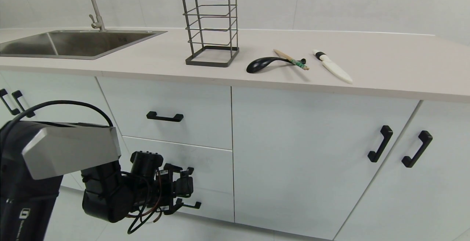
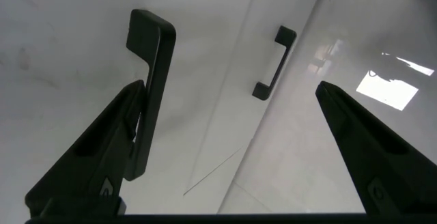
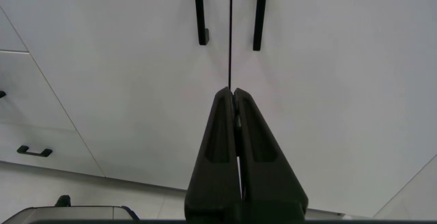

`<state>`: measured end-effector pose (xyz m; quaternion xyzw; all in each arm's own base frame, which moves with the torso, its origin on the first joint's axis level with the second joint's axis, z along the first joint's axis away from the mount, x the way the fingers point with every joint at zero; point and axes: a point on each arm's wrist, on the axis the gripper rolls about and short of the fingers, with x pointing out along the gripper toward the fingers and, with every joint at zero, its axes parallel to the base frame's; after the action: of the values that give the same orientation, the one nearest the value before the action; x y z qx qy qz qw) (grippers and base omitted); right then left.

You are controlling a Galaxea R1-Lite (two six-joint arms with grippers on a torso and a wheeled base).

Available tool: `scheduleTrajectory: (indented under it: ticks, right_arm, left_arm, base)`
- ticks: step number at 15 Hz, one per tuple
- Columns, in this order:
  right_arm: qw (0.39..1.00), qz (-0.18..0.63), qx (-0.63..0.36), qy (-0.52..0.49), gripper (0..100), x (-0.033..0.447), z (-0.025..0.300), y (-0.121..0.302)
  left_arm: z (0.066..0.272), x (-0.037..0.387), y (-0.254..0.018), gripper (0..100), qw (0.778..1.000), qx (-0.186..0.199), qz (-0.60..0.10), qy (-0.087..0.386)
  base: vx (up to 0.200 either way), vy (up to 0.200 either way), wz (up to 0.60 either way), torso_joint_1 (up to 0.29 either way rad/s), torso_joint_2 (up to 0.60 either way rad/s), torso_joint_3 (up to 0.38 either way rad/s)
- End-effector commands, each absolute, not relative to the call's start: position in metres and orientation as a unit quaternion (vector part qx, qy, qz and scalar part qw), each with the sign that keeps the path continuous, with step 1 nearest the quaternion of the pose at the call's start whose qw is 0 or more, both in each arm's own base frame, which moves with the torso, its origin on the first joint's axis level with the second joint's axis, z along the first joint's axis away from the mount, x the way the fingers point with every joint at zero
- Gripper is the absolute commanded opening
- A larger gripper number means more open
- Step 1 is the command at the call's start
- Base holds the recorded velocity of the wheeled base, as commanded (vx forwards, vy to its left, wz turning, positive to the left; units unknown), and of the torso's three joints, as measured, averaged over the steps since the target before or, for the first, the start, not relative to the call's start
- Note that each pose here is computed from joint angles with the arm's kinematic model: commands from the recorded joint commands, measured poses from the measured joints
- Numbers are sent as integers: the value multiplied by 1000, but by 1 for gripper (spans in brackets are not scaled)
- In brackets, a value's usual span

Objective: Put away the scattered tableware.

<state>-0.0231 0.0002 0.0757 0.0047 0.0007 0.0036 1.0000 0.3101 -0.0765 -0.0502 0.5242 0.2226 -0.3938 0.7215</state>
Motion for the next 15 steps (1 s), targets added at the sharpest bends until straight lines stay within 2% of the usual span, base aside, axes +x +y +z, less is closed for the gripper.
scheduleTrajectory:
  ticks: [1,8,12,13,15]
  right_arm:
    - [1000,4,5,2,0,-23,76,0]
    - [1000,4,5,2,0,-23,76,0]
    - [1000,4,5,2,0,-23,76,0]
    - [1000,4,5,2,0,-23,76,0]
    - [1000,4,5,2,0,-23,76,0]
  left_arm:
    - [-48,306,-74,100,721,523,-393,227]
    - [-37,297,-73,100,725,522,-391,222]
    - [18,261,-65,100,748,515,-375,186]
    - [26,230,-58,100,747,508,-380,198]
    - [26,226,-57,100,750,505,-380,197]
  base:
    - [0,0,0,0,0,0]
    - [0,0,0,0,0,0]
    - [0,0,0,0,0,0]
    - [0,0,0,0,0,0]
    - [0,0,0,0,0,0]
